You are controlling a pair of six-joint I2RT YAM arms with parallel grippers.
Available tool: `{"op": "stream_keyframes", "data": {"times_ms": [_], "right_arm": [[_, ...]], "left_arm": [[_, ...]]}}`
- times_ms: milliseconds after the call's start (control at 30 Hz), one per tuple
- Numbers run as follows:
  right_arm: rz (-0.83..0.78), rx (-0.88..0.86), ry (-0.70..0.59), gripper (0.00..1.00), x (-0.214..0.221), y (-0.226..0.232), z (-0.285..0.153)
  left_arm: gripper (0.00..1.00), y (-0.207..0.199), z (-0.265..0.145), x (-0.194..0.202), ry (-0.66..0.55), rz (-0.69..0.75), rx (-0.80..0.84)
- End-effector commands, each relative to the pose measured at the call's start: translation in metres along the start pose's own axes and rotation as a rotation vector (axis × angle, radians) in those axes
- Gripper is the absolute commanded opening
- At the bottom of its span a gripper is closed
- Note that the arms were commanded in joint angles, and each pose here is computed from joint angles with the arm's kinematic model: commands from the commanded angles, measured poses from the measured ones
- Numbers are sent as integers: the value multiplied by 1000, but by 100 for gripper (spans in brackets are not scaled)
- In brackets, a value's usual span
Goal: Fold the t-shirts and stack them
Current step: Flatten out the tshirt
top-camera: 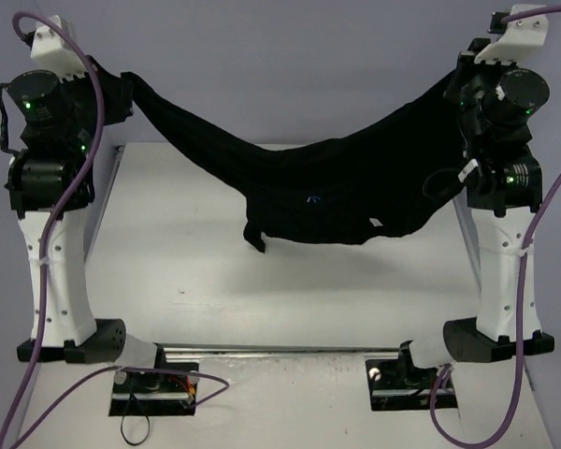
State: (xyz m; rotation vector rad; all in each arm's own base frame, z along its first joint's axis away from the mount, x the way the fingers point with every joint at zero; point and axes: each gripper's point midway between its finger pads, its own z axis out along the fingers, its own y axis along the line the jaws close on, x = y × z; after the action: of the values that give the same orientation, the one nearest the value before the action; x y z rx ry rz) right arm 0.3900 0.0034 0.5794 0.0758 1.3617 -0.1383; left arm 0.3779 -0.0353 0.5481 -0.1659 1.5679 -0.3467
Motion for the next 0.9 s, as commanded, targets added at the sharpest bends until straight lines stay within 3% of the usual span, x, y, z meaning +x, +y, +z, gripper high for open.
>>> {"op": "stream_keyframes", "data": {"times_ms": [0,133,267,333,400,467,567,633,767,800,867], "right_arm": [[6,-99,-48,4,0,26,36],[44,-233,79,6,68,71,84],[46,-343,230,7,155,121,119],[23,-371,334,7,220,145,135],[14,-387,401,10,263,166,141],[14,-389,462,22,302,183,144],[58,-369,518,47,330,191,143],[62,-345,524,56,326,185,139],[96,-316,541,59,299,170,101],[112,-302,631,59,331,169,78],[131,-249,710,59,352,159,41]], "left_arm": [[0,0,-41,-17,-80,93,-73],[0,21,-44,16,-25,119,-175],[0,52,-31,77,68,137,-262],[0,75,-24,120,137,153,-326],[0,92,-17,149,166,166,-376],[0,106,-11,180,216,175,-406],[0,114,-3,204,251,177,-415],[0,115,1,207,257,186,-411],[0,118,9,211,280,215,-415],[0,121,11,217,305,221,-423],[0,123,15,227,331,223,-428]]}}
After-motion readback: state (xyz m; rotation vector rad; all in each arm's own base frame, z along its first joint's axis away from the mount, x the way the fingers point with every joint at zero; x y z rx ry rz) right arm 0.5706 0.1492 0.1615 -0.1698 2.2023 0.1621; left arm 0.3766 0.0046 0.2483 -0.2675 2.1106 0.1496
